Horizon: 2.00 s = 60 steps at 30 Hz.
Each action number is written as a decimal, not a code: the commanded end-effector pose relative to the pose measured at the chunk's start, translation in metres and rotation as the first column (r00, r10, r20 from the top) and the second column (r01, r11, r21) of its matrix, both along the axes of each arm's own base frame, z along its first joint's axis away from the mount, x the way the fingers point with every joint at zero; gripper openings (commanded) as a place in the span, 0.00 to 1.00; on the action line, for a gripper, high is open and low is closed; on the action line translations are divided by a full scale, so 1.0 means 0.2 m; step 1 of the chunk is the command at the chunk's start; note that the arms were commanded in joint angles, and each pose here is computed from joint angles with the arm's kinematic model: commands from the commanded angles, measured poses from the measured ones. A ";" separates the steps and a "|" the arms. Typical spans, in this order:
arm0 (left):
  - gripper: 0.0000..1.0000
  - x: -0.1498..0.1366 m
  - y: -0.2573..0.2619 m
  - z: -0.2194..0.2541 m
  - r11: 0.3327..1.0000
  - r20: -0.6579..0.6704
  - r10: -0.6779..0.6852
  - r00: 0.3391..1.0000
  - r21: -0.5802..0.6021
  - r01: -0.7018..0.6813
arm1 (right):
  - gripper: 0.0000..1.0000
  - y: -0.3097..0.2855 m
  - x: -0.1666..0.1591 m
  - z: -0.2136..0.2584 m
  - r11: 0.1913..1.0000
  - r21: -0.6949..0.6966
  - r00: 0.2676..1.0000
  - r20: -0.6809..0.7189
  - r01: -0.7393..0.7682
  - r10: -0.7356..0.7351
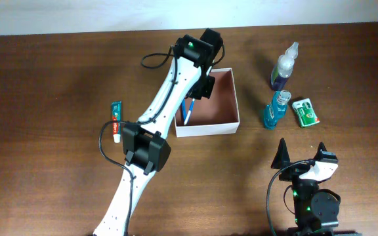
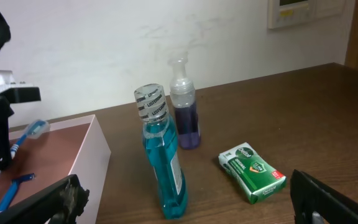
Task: Pack container
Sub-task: 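Lower the toothbrush into the box and release it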
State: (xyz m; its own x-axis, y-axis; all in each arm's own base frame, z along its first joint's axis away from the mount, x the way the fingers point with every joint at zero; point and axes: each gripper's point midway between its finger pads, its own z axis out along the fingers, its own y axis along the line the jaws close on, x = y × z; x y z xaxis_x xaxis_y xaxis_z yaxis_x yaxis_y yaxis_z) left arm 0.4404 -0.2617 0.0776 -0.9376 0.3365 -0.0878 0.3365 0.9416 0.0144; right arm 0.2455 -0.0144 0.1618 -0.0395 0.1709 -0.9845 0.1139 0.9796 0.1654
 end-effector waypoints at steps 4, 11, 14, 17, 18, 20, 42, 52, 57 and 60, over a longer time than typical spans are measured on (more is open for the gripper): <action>0.01 0.00 0.03 -0.11 0.999 -0.037 -0.009 0.999 0.035 0.010 | 0.98 0.00 0.00 -0.01 1.000 -0.012 1.000 -0.005 0.000 0.000; 0.01 0.00 0.03 -0.19 0.999 -0.055 -0.009 0.998 0.045 0.011 | 0.98 0.00 0.00 -0.01 1.000 -0.012 1.000 -0.005 0.000 0.000; 0.01 -0.01 0.04 -0.22 0.998 -0.073 -0.008 0.997 0.056 0.012 | 0.98 0.00 0.00 -0.01 1.000 -0.012 1.000 -0.005 0.000 0.000; 0.01 -0.02 0.04 -0.26 0.998 -0.090 -0.007 0.996 0.066 0.013 | 0.98 0.00 0.00 -0.01 1.000 -0.012 1.000 -0.005 0.000 0.000; 0.01 -0.02 0.04 -0.27 0.998 -0.095 -0.007 0.995 0.069 0.014 | 0.98 0.00 0.00 -0.01 1.000 -0.012 1.000 -0.005 0.000 0.000; 0.01 -0.03 0.05 -0.27 0.997 -0.098 -0.007 0.995 0.071 0.014 | 0.99 0.00 0.00 -0.01 1.000 -0.012 1.000 -0.005 0.000 0.000; 0.26 -0.05 0.06 -0.23 0.997 -0.106 -0.006 0.994 0.075 0.014 | 0.98 0.00 0.00 -0.01 1.000 -0.012 1.000 -0.005 0.000 0.000; 0.55 0.09 -0.02 0.19 0.998 0.130 -0.005 0.992 -0.063 0.013 | 0.98 0.00 0.00 -0.01 1.000 -0.012 1.000 -0.005 0.000 0.000; 0.59 0.12 0.02 0.50 0.993 0.264 0.025 0.964 -0.114 0.005 | 0.98 0.00 0.00 -0.01 1.000 -0.012 1.000 -0.005 0.000 0.000; 0.59 0.14 0.12 0.66 0.993 0.327 0.064 0.943 -0.118 -0.026 | 0.98 0.00 0.00 -0.01 1.000 -0.012 1.000 -0.005 0.000 0.000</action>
